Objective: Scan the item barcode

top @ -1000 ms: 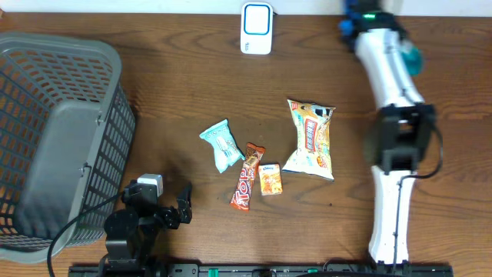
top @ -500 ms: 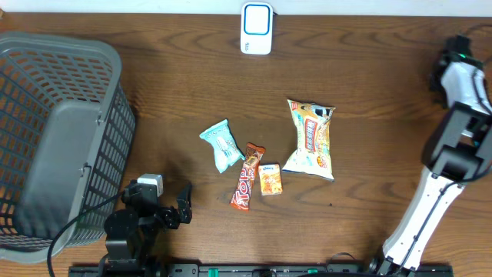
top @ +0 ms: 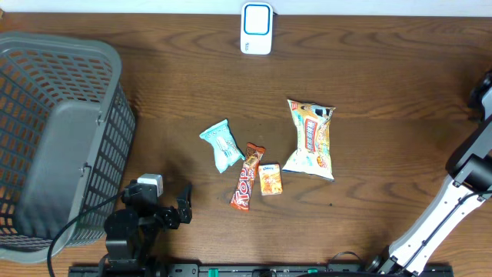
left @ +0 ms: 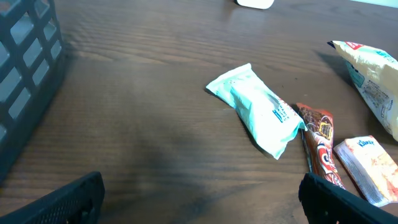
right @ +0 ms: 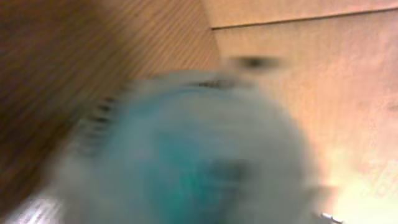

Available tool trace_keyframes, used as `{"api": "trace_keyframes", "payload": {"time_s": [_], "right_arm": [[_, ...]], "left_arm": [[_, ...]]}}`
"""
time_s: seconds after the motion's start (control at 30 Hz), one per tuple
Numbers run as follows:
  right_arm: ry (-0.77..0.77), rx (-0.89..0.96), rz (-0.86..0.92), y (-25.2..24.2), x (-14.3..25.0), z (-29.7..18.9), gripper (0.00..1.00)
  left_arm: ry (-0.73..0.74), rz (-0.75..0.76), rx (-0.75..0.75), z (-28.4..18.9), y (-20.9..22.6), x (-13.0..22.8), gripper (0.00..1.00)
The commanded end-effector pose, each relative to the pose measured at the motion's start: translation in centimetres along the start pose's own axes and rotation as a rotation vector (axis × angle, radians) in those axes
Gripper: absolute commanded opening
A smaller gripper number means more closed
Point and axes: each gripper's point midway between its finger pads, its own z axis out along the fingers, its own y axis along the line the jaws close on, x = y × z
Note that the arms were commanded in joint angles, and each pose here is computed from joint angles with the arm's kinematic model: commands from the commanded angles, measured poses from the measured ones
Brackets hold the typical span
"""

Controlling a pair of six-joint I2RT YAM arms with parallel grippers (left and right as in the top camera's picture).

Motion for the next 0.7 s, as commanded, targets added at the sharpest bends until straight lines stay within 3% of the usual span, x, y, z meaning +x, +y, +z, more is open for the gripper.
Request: {"api": "trace_keyframes", "payload": {"time_s": [0.0,0.1,0.2,0.3,0.47,0.63,0.67], "right_arm": [[-0.052,-0.062,0.026,-0.3,-1.2,-1.8,0.51],[-0.067,-0.088,0.015,0.6,-1.5,-2.5,0.66],[-0.084,-0.097,-0.001,1.5,-1.8,-3.8,0.99],[-0.113,-0.108,0.010,2.3,-2.4,-5.7,0.99],[-0.267,-0.282,0.005,4.8,-4.8,-13.3,0.99],[-0.509,-0.603,0.043,6.3,-6.8,-27.0,0.99],[-0.578,-0.709,0.053,6.3,-6.6,-31.5,0.99]], "left_arm": [[0.021,0.003,0.007,0.2,0.0,0.7,1.00],[0.021,0.003,0.007,0.2,0.0,0.7,1.00],[0.021,0.003,0.007,0.2,0.0,0.7,1.00],[0.021,0.003,0.007,0.2,0.0,0.7,1.00],[0.021,0.003,0.007,0.2,0.0,0.7,1.00],[0.020,0.004,0.007,0.2,0.0,0.7,1.00],[0.020,0.003,0.007,0.2,0.0,0.7,1.00]]}}
